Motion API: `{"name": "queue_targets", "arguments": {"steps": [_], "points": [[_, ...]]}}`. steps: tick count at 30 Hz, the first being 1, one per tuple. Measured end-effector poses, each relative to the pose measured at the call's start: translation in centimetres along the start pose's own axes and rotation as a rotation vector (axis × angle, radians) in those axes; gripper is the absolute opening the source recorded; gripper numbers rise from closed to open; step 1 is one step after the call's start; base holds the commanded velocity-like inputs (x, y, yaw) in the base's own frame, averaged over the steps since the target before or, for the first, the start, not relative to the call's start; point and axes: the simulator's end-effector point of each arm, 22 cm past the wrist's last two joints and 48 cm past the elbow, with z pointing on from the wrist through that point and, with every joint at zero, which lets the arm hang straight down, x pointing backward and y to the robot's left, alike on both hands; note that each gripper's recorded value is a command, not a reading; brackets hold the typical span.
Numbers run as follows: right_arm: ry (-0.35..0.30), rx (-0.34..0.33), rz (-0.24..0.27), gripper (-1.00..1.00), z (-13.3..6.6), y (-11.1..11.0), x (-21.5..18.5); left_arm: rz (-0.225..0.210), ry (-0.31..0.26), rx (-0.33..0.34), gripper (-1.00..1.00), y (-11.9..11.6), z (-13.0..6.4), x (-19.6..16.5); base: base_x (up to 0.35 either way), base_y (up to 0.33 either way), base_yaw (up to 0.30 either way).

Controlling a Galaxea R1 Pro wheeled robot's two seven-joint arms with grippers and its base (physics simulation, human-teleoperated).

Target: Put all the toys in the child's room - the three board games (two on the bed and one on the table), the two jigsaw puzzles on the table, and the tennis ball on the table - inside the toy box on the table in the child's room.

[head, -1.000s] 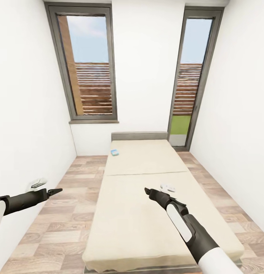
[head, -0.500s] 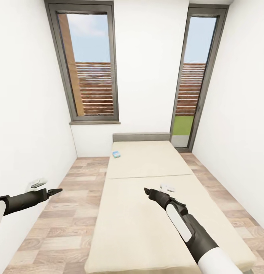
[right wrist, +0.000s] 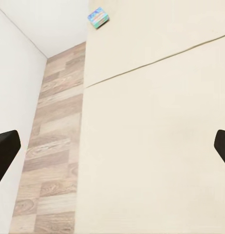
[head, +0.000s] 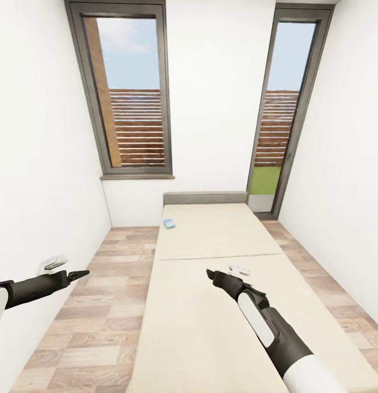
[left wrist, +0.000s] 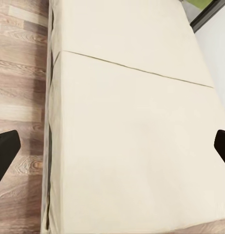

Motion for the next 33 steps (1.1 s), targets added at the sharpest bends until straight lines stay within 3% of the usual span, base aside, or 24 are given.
{"name": "queue_targets", "arguments": {"steps": [33], "points": [[-0.001,0.0,-0.001,1.0,-0.03,-0.06,-0.08,0.0,0.0,0.001,1.0,-0.04,0.0,-0.01,0.006,0.125,-0.132]]}}
